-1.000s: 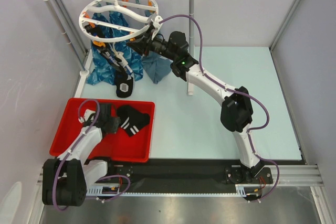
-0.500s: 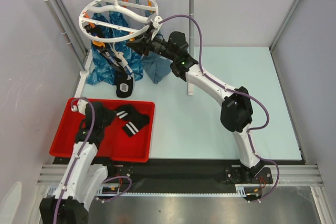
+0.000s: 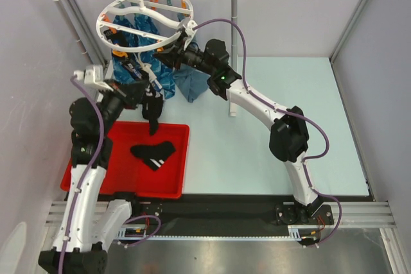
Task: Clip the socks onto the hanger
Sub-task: Pick up the sock from the bin, then clamp the sock onto the hanger.
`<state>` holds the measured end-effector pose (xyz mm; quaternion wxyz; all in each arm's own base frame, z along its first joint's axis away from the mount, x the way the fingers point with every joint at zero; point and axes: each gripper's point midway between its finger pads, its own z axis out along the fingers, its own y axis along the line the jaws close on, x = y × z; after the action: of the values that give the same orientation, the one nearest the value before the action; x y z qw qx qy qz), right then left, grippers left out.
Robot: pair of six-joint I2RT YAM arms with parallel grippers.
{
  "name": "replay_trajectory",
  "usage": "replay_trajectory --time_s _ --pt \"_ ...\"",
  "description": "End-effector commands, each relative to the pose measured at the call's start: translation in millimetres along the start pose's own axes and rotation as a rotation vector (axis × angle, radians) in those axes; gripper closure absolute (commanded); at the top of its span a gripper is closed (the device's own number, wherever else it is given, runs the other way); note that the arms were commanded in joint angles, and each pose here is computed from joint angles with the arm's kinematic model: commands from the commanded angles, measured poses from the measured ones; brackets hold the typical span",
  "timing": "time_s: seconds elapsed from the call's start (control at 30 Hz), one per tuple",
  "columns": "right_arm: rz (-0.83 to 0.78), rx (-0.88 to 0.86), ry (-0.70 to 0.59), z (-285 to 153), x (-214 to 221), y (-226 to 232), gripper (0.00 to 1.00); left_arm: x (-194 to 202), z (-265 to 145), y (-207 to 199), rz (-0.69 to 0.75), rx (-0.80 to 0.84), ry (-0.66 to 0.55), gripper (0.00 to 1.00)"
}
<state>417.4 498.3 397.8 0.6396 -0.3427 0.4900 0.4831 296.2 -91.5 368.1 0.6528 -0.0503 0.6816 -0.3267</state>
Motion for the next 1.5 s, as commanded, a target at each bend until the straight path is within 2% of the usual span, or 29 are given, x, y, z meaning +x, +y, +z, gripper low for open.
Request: replay_trajectory --time_s 0.0,0.13,0.2,0.47,0.63,0.83,1.17,1.47 --pt "-0.048 -0.042 -0.047 1.9 -39.1 21.6 1.0 -29.3 12.7 -43.3 0.142 0.205 0.004 1.0" --pt "-0.049 -0.034 -0.05 2.2 -42.9 23.3 1.0 -40.5 27.9 -55.8 0.163 0.265 0.034 1.0" --pt "-0.053 -0.034 -0.046 1.7 -43.2 23.4 1.0 -25.7 29.2 -56.2 0.159 0.304 0.099 1.0" --pt "-0.062 -0.04 -0.039 -0.1 -45.2 24.8 1.0 0.3 32.6 -49.2 0.167 0.355 0.176 1.0" --pt "-0.061 -0.051 -0.048 -0.4 -50.0 29.3 1.0 16.8 49.6 -31.1 0.184 0.333 0.27 1.0" --pt "-0.052 -0.061 -0.052 -1.2 -52.7 33.1 1.0 34.5 70.0 -8.2 0.167 0.307 0.329 1.0" --pt "-0.065 -0.106 -0.038 -7.2 -50.8 43.3 1.0 20.9 77.0 -9.6 0.214 0.366 0.276 1.0" --pt "-0.051 -0.128 -0.047 -10.9 -52.4 48.7 1.0 -2.7 79.1 2.3 0.228 0.353 0.2 1.0"
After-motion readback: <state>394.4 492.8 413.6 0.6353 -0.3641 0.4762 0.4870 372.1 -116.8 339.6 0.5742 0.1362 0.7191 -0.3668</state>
